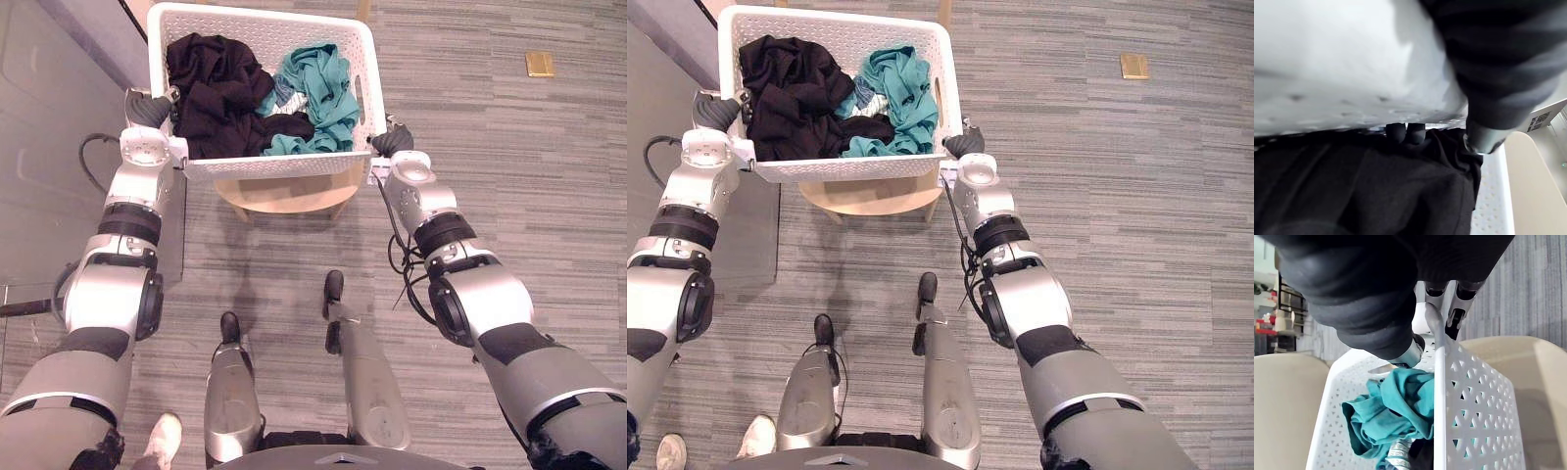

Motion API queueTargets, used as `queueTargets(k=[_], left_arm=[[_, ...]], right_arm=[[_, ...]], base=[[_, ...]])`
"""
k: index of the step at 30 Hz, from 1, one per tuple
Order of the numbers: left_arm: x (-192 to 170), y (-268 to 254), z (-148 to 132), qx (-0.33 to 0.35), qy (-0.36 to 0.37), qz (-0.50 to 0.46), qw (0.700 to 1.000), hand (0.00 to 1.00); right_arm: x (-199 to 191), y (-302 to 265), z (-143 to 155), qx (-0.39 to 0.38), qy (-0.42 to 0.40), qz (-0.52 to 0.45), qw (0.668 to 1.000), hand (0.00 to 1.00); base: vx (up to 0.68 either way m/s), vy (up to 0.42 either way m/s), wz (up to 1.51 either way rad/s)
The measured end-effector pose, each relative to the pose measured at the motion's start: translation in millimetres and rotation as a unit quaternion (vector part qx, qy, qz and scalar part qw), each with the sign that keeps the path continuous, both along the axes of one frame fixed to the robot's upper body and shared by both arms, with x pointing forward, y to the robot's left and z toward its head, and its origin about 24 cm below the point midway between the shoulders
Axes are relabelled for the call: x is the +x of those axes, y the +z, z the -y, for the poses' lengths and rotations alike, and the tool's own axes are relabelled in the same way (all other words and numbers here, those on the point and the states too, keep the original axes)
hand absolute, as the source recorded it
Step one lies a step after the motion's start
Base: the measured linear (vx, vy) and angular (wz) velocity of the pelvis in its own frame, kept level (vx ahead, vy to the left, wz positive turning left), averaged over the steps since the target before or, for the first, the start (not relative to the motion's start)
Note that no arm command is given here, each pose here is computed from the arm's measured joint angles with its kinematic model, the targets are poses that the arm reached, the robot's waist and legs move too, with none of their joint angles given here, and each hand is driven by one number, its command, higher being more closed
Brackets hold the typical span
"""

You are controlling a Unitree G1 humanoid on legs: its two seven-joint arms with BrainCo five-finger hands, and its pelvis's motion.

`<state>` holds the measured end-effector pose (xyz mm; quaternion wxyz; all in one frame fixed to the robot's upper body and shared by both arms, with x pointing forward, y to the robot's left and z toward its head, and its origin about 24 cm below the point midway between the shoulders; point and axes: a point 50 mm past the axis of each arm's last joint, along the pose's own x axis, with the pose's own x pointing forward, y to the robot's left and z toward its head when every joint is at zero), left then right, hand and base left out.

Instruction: Pick up the laundry basket with both hands and put the clothes into the washing machine.

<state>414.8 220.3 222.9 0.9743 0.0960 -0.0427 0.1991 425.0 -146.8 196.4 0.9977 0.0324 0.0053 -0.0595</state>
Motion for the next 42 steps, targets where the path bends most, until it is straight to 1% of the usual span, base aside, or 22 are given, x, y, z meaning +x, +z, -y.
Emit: queueTargets(k=[1,4,7,10,15,22,27,32,36,42], left_arm=[[0.3,-0.2,0.0,-0.002,0.001,-0.001,1.0,0.0],[1.4,1.3,1.7,-0.007,0.003,0.007,1.0,0.0],[3.1,-2.2,8.0,-0.022,-0.002,0.003,1.0,0.0],[4.4,0.9,12.8,-0.033,-0.011,0.009,0.999,0.0],[6.5,6.3,22.2,-0.042,-0.025,0.015,0.999,0.0],[7.1,11.2,20.3,-0.044,-0.024,0.017,0.999,0.0],[6.5,9.4,10.0,-0.033,-0.021,0.007,0.999,0.0],[4.0,7.1,-2.6,-0.027,-0.01,0.01,1.0,0.0],[-1.4,-23.6,-15.3,-0.026,0.005,-0.025,0.999,0.0],[-12.9,-58.3,-30.6,-0.038,0.023,-0.056,0.997,0.0]], right_arm=[[0.0,0.0,1.0,0.003,-0.002,0.0,1.0,0.0],[1.8,6.8,0.8,0.008,-0.003,0.004,1.0,0.0],[3.8,30.0,-8.1,0.03,0.008,0.038,0.999,0.0],[4.0,43.3,-11.8,0.033,0.015,0.063,0.997,0.0],[4.1,43.5,-13.2,0.034,0.025,0.066,0.997,0.0],[4.1,43.1,-14.1,0.022,0.03,0.066,0.997,0.0],[3.6,32.1,-15.2,-0.009,0.039,0.054,0.998,0.0],[2.2,11.5,-8.0,-0.009,0.032,0.03,0.999,0.0],[0.8,-9.3,0.2,-0.009,0.021,-0.002,1.0,0.0],[-3.8,-28.7,8.2,-0.016,0.022,-0.019,0.999,0.0]], base=[[0.03,0.012,0.01],[0.03,0.012,0.01],[0.0,-0.003,0.01],[-0.02,-0.018,0.05],[0.0,0.0,0.0],[0.02,-0.001,0.0],[0.03,-0.004,-0.01],[0.0,0.0,0.0],[0.0,0.0,0.0],[0.0,0.0,0.0]])
